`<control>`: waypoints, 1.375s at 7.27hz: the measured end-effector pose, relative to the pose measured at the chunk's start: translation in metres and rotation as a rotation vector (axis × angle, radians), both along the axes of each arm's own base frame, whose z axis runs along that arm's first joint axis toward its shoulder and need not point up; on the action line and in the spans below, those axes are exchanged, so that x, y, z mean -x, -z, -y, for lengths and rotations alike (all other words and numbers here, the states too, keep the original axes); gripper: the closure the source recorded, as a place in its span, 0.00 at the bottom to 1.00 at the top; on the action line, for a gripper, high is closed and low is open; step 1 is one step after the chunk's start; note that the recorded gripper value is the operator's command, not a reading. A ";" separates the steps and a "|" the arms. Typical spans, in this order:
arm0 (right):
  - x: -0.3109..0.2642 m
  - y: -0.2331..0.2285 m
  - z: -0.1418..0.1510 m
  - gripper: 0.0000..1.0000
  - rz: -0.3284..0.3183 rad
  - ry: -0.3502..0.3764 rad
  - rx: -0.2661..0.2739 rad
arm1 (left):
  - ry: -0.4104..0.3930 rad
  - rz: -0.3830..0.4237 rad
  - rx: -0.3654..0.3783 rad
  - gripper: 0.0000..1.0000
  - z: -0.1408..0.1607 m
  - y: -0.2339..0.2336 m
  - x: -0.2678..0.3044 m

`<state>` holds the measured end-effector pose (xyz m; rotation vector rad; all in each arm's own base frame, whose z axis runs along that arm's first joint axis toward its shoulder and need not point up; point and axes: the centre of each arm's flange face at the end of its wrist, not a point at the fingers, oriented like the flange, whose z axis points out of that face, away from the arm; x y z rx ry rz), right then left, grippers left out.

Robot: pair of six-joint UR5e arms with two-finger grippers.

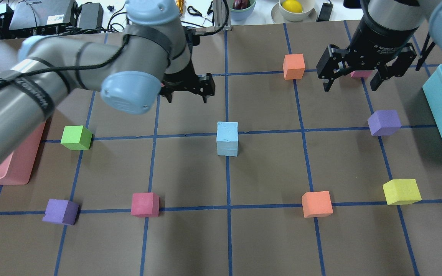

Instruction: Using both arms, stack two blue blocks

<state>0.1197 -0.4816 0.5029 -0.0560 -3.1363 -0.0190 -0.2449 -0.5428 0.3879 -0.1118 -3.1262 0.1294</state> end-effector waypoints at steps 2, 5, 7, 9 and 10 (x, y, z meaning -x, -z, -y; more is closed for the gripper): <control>0.000 0.001 0.000 0.00 -0.001 0.000 -0.002 | -0.042 0.030 0.026 0.00 0.002 -0.057 -0.082; 0.001 -0.001 0.000 0.00 0.000 -0.007 0.001 | -0.086 0.069 -0.001 0.00 -0.007 -0.084 -0.122; 0.001 0.000 0.000 0.00 0.000 -0.009 0.000 | -0.089 0.066 0.009 0.00 -0.011 -0.093 -0.123; 0.001 0.001 0.001 0.00 0.000 -0.008 -0.001 | -0.094 0.052 -0.017 0.00 -0.013 -0.104 -0.121; 0.001 0.001 0.001 0.00 0.001 -0.008 -0.001 | -0.097 0.041 -0.036 0.00 -0.012 -0.111 -0.120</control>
